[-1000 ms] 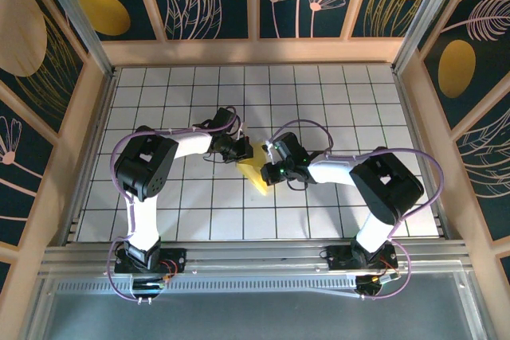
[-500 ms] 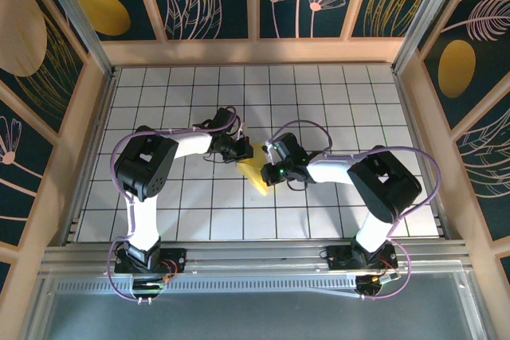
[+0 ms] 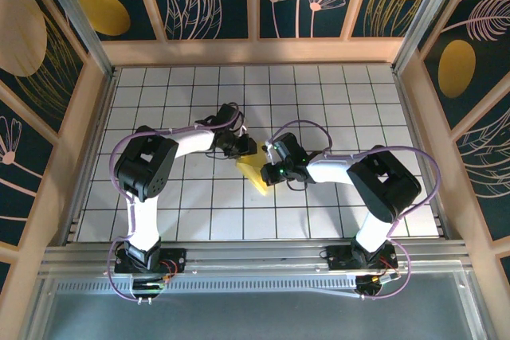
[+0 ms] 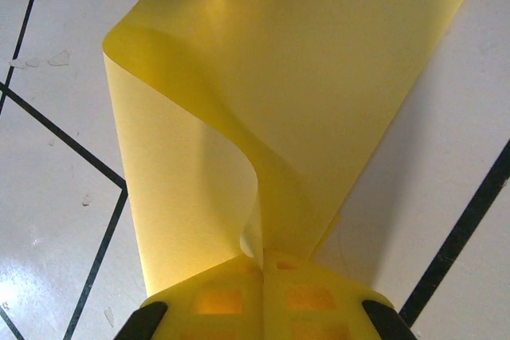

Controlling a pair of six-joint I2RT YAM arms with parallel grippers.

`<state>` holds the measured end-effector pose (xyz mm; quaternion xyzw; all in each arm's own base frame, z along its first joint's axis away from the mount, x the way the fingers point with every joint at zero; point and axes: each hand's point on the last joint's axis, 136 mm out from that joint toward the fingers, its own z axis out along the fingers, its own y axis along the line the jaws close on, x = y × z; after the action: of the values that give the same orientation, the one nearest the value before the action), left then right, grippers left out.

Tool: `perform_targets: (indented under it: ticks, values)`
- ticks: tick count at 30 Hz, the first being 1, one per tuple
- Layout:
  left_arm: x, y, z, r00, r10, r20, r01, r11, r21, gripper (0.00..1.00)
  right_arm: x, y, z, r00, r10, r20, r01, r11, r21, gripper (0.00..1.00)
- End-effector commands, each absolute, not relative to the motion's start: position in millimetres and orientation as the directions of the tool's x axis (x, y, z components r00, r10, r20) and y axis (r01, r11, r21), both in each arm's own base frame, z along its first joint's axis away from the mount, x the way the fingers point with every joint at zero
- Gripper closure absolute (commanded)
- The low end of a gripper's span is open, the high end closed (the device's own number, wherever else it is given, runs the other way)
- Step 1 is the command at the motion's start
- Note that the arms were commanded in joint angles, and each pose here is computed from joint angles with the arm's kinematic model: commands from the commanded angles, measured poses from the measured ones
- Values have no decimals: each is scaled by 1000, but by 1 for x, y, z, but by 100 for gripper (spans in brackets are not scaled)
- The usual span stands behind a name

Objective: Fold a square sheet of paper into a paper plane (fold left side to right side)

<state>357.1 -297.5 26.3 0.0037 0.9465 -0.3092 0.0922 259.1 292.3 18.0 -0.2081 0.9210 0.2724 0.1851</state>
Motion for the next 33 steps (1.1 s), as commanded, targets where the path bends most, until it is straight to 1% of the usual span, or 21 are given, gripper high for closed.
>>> perform_targets:
  ticks: [1,4,7,11,14,15,23,29,30,33]
  values:
    - [376,-287,62,-958,-75,-276,93,830,-550,75,246,276,-5,-880,-293,-375,-440,799,410,100]
    - [378,-281,85,-936,-99,-338,111,828,-550,76,246,277,-5,-880,-292,-375,-441,797,413,100]
    - [367,-278,96,-927,-114,-358,125,806,-579,83,247,278,-5,-880,-292,-376,-441,795,415,100]
    - [335,-283,87,-951,-102,-291,124,738,-663,90,246,277,-6,-879,-295,-375,-443,797,411,100]
    - [311,-288,68,-971,-93,-220,96,691,-716,93,246,276,-6,-879,-298,-373,-443,799,405,100]
    - [307,-289,74,-970,-96,-225,104,672,-733,94,246,276,-6,-879,-297,-373,-443,800,404,100]
    - [286,-294,63,-982,-89,-167,77,618,-782,96,245,275,-8,-881,-296,-369,-439,803,403,100]
    - [285,-294,57,-983,-88,-164,73,628,-775,96,246,275,-8,-881,-295,-368,-438,804,402,100]
    - [284,-294,49,-986,-84,-145,59,636,-770,96,245,275,-8,-882,-298,-365,-438,805,401,100]
    - [284,-296,42,-988,-79,-133,52,641,-766,96,246,274,-8,-882,-298,-364,-437,806,399,100]
